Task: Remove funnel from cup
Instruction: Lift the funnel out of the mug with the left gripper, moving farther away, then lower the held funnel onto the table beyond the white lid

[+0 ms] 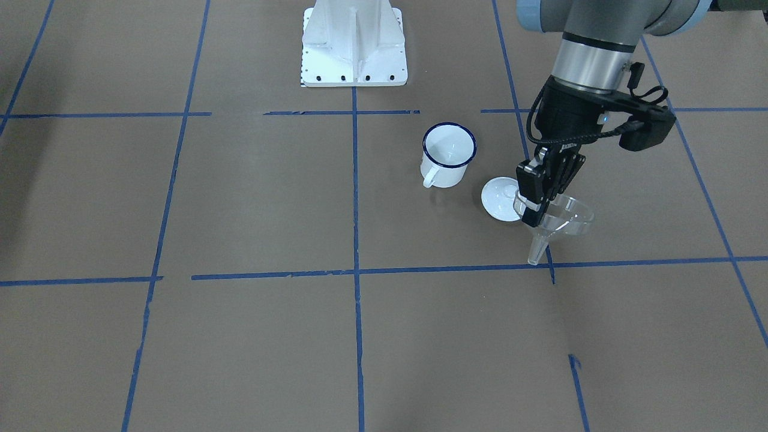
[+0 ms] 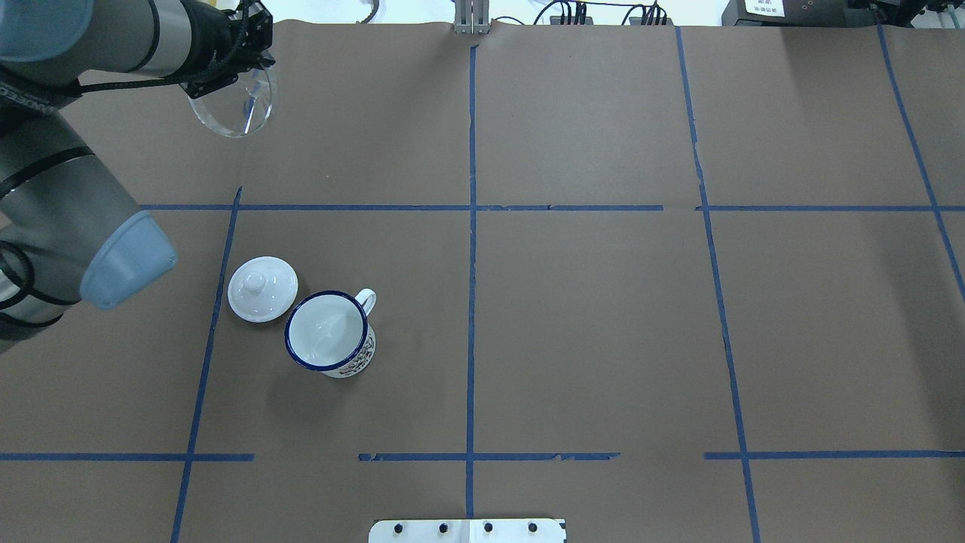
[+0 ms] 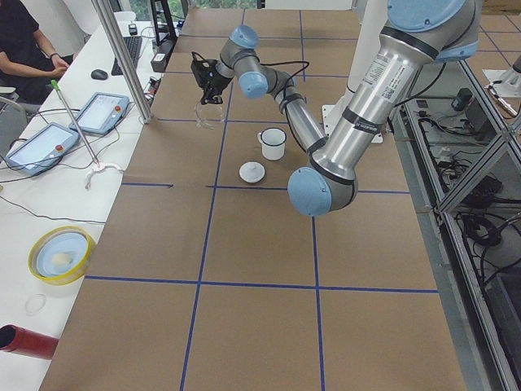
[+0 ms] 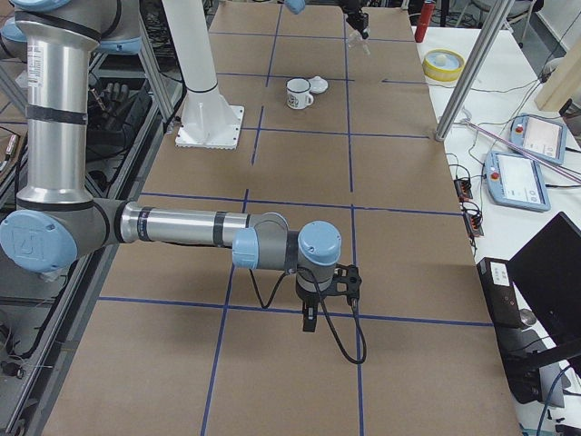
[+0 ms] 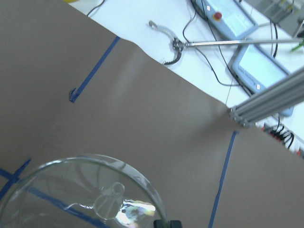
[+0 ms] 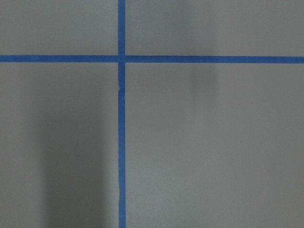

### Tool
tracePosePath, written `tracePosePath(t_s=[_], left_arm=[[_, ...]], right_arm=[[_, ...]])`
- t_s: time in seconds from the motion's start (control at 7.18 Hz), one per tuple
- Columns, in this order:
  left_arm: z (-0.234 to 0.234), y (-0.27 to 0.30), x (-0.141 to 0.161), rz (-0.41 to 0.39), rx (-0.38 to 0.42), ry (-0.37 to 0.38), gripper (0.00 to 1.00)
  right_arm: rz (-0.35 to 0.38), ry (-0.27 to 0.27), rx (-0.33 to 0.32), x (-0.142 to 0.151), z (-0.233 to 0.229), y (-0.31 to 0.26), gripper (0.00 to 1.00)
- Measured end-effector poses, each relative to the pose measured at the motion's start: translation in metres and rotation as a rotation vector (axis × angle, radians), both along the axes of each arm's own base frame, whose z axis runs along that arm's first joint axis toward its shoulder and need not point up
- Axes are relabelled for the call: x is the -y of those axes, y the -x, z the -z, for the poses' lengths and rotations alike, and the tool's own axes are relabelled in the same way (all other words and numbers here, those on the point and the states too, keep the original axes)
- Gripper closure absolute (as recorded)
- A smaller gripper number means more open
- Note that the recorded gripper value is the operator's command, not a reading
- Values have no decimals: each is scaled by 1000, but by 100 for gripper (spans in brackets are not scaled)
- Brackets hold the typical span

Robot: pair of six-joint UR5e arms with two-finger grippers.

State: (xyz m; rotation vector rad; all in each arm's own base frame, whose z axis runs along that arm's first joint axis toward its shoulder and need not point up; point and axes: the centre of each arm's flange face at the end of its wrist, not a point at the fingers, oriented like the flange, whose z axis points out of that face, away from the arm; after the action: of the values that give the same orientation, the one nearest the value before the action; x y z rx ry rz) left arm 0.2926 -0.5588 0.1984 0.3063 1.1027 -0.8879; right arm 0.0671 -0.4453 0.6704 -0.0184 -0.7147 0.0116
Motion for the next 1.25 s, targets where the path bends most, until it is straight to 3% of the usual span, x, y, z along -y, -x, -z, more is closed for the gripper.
tracePosePath(t_s=[0.42,0.56,0.84,1.25], left_arm=[[-62,-33,48,326,-177,41,100],[-85,-55,50,386,-229,29,100],[-120,-101,38,448,-270,34,100],[-149,-146,22,496,-217,24,100]], right_arm=[[0,-1,0,0,0,0,0],[0,-1,0,0,0,0,0],[0,-1,0,0,0,0,0],[0,0,0,0,0,0,0]])
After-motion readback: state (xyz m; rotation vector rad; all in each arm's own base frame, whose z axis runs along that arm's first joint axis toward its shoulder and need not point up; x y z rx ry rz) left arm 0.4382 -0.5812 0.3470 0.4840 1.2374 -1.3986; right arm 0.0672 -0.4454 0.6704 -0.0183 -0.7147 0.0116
